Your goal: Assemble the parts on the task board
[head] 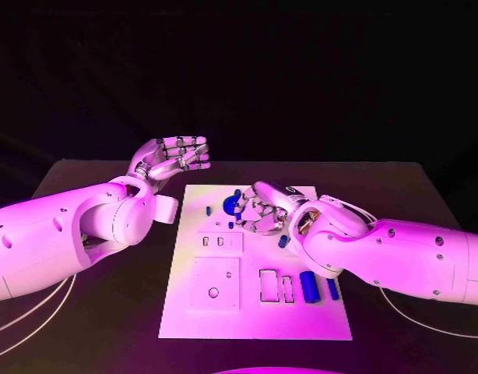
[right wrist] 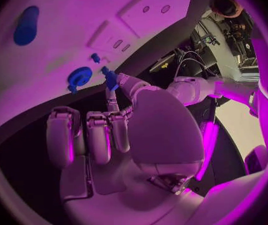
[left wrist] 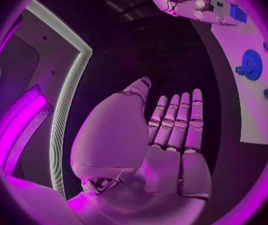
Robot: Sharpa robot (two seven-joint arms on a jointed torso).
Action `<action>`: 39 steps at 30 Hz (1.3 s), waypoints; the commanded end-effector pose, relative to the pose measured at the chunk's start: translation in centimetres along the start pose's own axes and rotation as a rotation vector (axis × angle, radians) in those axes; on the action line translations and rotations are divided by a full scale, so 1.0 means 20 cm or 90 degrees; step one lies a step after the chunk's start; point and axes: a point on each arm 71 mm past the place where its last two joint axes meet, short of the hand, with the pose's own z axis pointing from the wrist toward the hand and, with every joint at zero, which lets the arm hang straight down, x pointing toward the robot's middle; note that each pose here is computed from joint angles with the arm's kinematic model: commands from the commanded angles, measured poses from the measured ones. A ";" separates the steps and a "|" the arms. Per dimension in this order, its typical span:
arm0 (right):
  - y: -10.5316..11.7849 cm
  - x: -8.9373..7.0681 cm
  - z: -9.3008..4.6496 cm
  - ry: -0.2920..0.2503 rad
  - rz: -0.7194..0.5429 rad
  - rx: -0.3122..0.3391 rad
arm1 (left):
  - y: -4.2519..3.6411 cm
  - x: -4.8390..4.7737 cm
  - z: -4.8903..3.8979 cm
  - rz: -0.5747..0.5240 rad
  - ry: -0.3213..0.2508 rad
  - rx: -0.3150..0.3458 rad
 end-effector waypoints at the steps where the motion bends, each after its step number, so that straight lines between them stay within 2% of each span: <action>1: 0.01 0.04 0.01 0.003 -0.022 0.016 | -0.005 0.015 0.003 -0.004 0.012 0.005; 14: 0.04 0.19 0.01 0.028 -0.024 0.023 | -0.004 0.018 0.004 -0.005 0.013 0.004; 23: 0.05 0.26 0.00 0.036 -0.022 0.023 | -0.002 0.020 0.006 -0.005 0.014 0.004; 39: 0.04 0.29 0.02 0.037 -0.029 0.025 | 0.002 0.024 0.010 -0.005 0.015 0.002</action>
